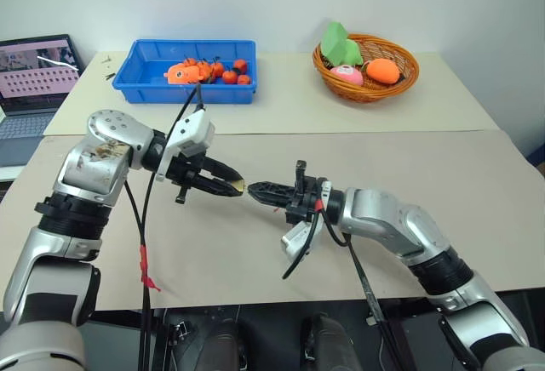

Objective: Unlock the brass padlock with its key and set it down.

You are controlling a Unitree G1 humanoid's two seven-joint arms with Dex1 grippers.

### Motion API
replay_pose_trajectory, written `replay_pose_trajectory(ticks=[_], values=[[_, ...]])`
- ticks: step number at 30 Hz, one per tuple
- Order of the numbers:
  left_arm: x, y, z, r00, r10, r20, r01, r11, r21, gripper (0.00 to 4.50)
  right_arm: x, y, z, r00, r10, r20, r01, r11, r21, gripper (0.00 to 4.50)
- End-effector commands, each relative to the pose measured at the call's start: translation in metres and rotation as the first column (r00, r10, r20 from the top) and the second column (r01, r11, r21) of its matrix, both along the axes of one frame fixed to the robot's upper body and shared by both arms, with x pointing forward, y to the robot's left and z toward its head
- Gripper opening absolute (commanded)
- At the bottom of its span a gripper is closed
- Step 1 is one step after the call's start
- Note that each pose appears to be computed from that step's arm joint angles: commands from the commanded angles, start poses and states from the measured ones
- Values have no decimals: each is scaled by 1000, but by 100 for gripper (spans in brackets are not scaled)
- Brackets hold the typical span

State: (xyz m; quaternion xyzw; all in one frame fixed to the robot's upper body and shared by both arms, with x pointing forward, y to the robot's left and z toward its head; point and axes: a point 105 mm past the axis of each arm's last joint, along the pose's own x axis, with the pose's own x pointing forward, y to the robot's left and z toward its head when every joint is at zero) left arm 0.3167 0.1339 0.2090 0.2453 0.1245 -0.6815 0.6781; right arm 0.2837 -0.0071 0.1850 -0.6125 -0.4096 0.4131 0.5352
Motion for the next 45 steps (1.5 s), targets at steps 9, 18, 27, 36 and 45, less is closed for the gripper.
replay_pose_trajectory(ticks=[9, 18, 27, 36, 45], values=[[-4, -2, 13, 999, -17, 50, 18, 1000, -17, 81, 5, 5, -1, 916, -31, -399, 62, 996, 65, 3], [-4, -2, 13, 999, -15, 52, 16, 1000, -17, 81, 2, 9, 5, 778, -3, -628, 77, 993, 90, 3], [-4, -2, 14, 999, -12, 52, 13, 1000, -16, 81, 5, 8, 10, 823, -41, -566, 94, 993, 65, 3], [-4, -1, 15, 999, -9, 53, 10, 1000, -18, 81, 4, 7, 20, 974, -49, -222, 68, 995, 79, 224], [-4, -2, 16, 999, -7, 49, 9, 1000, -29, 81, 7, 1, 37, 946, -15, 325, -23, 993, 113, 224]])
